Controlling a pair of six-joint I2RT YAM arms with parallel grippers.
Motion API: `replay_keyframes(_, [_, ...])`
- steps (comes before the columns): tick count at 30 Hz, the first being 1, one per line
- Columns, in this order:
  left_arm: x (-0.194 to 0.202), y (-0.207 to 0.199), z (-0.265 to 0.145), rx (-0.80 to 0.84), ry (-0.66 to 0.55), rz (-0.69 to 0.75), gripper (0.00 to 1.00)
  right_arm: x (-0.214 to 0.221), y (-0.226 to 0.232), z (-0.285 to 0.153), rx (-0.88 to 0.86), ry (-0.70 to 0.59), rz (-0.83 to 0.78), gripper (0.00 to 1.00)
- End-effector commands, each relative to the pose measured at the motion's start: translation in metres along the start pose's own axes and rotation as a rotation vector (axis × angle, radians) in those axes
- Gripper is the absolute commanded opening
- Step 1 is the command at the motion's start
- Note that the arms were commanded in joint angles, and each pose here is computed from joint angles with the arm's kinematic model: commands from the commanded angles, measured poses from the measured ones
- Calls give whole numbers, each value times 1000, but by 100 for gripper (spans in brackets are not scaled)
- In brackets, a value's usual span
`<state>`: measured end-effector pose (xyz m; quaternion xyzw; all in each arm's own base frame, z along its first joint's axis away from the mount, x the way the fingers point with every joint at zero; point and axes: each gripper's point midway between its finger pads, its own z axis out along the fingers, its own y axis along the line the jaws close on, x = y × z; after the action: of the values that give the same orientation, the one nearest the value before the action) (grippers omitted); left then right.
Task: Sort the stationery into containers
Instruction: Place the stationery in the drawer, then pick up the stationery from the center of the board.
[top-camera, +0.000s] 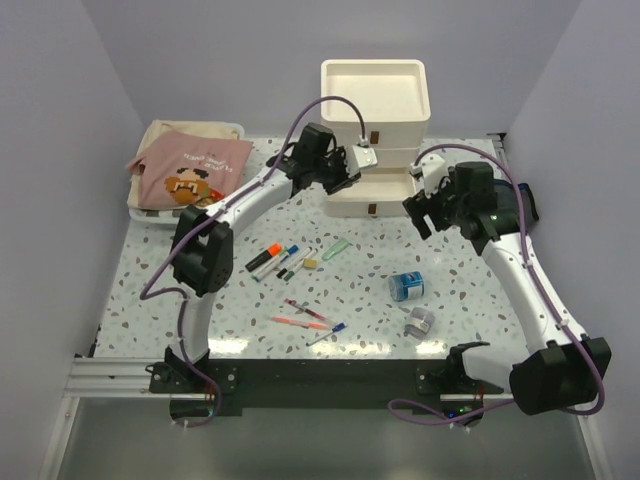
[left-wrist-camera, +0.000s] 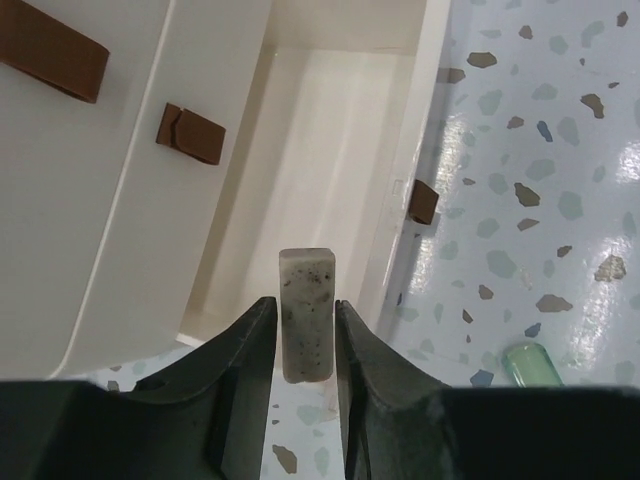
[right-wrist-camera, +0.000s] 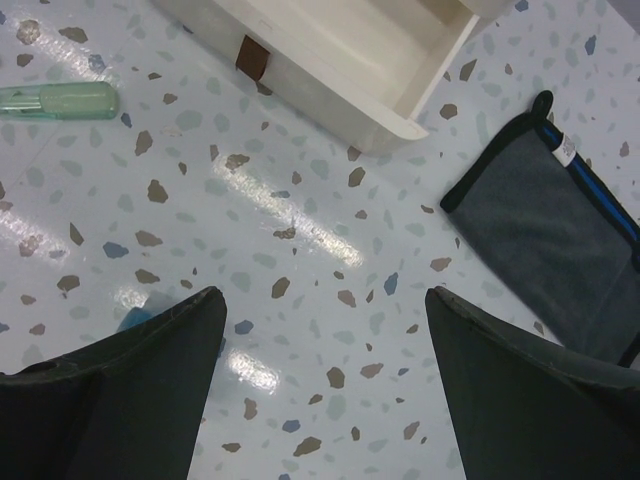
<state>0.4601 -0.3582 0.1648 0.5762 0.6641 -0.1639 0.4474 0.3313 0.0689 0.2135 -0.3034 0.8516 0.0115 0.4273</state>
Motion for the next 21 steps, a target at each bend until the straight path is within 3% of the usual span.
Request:
replay_keyframes(1, [-38,33,-7,-151,-129,29,35,-5,-8,-6,41,-34,26,85])
replay_keyframes(4, [-43,43,-8,-211,-162,16,38,-3,-8,-5,35,-34,43,85])
replay_keyframes(8, [-50,49,-15,-262,-159,16,54,-2,-5,-3,25,-30,44,85])
replay_keyframes(12, [-74,42,-60,-269,-177,37,56,-2,-5,-6,24,-28,41,85])
replay_keyframes(13, [-54,22,-62,-207,-122,32,56,1,-4,-6,20,-23,37,85])
replay_keyframes(15, [-55,-8,-83,-103,-128,72,58,6,1,-7,2,-14,29,85])
replay_keyframes(19, [24,-86,-92,117,83,-57,58,12,4,-4,2,-8,59,87])
replay_keyframes(21, [44,-102,-97,139,141,-121,58,10,4,-4,2,-21,89,88])
